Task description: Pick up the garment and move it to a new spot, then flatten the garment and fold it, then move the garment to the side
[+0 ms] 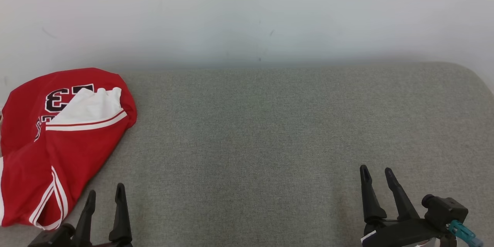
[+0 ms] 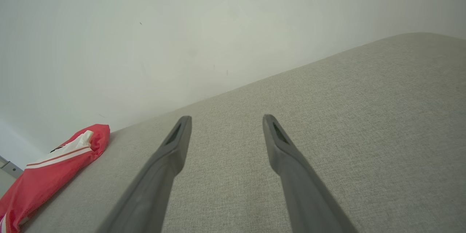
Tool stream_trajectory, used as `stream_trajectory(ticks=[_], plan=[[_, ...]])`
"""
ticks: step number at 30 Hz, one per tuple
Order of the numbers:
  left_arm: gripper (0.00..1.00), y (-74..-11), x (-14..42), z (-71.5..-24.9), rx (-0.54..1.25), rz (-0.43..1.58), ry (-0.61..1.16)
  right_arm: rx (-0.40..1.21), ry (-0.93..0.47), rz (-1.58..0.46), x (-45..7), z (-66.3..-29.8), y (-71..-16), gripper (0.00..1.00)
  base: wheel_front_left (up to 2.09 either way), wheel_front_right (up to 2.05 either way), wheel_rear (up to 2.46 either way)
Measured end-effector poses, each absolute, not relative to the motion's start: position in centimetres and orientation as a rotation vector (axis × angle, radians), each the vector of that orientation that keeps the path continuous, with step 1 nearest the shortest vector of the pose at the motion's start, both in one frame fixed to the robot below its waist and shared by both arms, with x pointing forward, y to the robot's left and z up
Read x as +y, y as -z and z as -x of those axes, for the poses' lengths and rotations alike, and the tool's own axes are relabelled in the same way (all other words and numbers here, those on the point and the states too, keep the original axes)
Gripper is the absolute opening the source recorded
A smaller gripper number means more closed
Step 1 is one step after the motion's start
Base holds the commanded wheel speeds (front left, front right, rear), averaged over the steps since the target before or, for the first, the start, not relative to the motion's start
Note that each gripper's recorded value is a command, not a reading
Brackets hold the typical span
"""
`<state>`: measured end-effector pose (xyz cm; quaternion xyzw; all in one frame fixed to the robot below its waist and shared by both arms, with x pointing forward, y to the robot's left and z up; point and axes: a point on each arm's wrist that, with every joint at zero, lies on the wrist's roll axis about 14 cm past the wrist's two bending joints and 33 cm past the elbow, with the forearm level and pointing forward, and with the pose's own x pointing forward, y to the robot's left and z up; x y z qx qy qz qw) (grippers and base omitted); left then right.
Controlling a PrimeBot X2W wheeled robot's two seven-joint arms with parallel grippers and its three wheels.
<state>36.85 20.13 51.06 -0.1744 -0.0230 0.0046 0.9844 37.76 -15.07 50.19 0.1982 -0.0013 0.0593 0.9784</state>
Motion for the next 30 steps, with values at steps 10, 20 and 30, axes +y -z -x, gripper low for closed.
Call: stream_trajectory(ticks=[10,20,30], plan=[[1.0,-51.7,20.0,-36.8,-0.073,0.257,0.005,-0.011,-0.151,-0.318,-14.3,-37.7,-50.2,1.0,0.0,0.0,0.0],[1.0,-52.0,20.1,-36.6,-0.093,0.172,0.015,-0.032,-0.177,-0.235,-13.7,-37.6,-50.5,1.0,0.0,0.0,0.0],[1.0,-52.6,20.0,-36.3,-0.12,0.114,0.033,-0.047,-0.202,-0.165,-13.1,-37.4,-50.6,1.0,0.0,0.0,0.0]])
